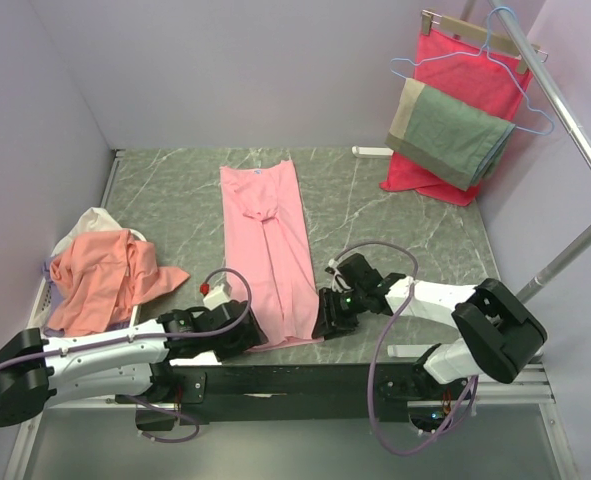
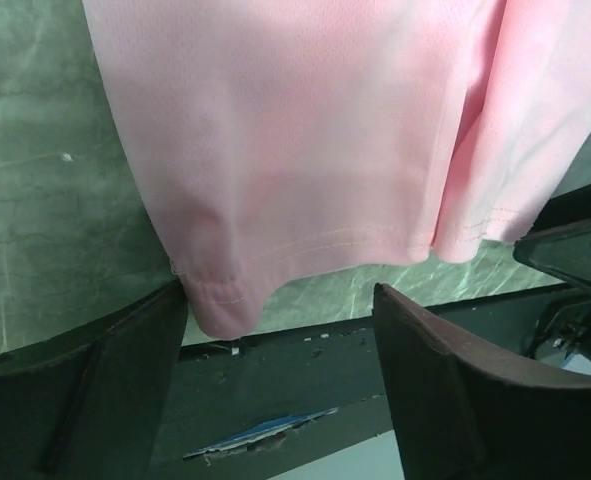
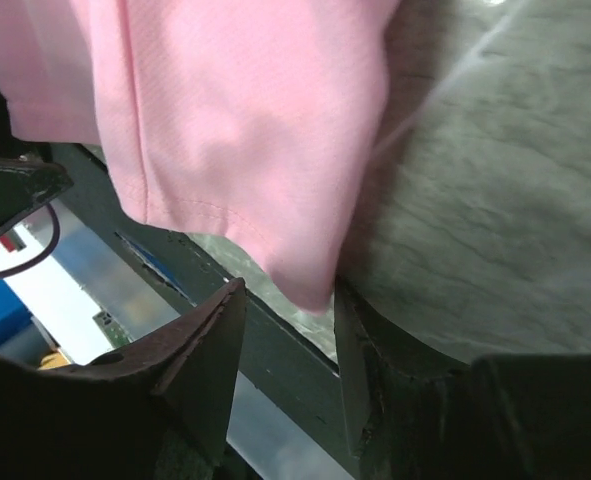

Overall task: Fold and stack the t-shirts
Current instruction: Grab the bottom of the folded rectangular tshirt with both arms

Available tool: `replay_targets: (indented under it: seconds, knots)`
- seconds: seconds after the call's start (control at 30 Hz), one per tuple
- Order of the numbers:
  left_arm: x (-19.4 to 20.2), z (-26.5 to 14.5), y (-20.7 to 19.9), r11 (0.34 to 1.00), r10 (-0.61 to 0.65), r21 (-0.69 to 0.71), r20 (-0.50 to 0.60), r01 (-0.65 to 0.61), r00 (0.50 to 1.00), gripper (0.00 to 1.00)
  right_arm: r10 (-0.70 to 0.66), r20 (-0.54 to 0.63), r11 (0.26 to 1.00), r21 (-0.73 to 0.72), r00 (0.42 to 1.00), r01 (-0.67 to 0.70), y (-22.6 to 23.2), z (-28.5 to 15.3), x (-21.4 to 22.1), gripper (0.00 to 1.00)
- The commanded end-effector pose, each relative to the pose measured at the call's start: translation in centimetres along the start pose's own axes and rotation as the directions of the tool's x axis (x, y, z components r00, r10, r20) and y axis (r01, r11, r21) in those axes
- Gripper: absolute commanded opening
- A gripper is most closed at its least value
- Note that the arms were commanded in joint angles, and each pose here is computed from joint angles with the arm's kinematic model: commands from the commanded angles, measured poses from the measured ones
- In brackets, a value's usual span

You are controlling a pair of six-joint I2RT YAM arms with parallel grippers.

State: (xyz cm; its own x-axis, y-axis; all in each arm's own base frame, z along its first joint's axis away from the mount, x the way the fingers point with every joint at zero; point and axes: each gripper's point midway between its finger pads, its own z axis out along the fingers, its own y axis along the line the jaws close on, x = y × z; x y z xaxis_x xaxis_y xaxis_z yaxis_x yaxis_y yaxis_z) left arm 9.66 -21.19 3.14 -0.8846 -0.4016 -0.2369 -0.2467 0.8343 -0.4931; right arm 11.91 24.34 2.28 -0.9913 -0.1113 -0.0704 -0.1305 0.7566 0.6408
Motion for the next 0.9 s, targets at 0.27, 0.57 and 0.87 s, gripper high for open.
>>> replay_targets:
  seconds: [0.27, 0.57, 0.87]
  knots:
    - [1.2, 0.6, 3.6, 0.993, 0.000, -0.121, -0.014, -0.001, 1.000, 0.47, -0.037, 0.025, 0.998, -0.053, 0.999, 0.038, 1.2, 0.9, -0.6, 0.04]
    - [-0.7, -0.8, 3.7, 0.982, 0.014, -0.189, 0.074, 0.000, 0.997, 0.68, -0.110, 0.099, 0.992, -0.044, 0.989, 0.115, 2.9, -1.2, -2.1, 0.01]
    - [-1.6, -1.3, 5.3, 0.979, -0.041, -0.194, 0.139, 0.068, 0.989, 0.93, -0.094, 0.077, 0.995, -0.038, 0.993, 0.097, 2.2, -0.6, -1.5, 0.12]
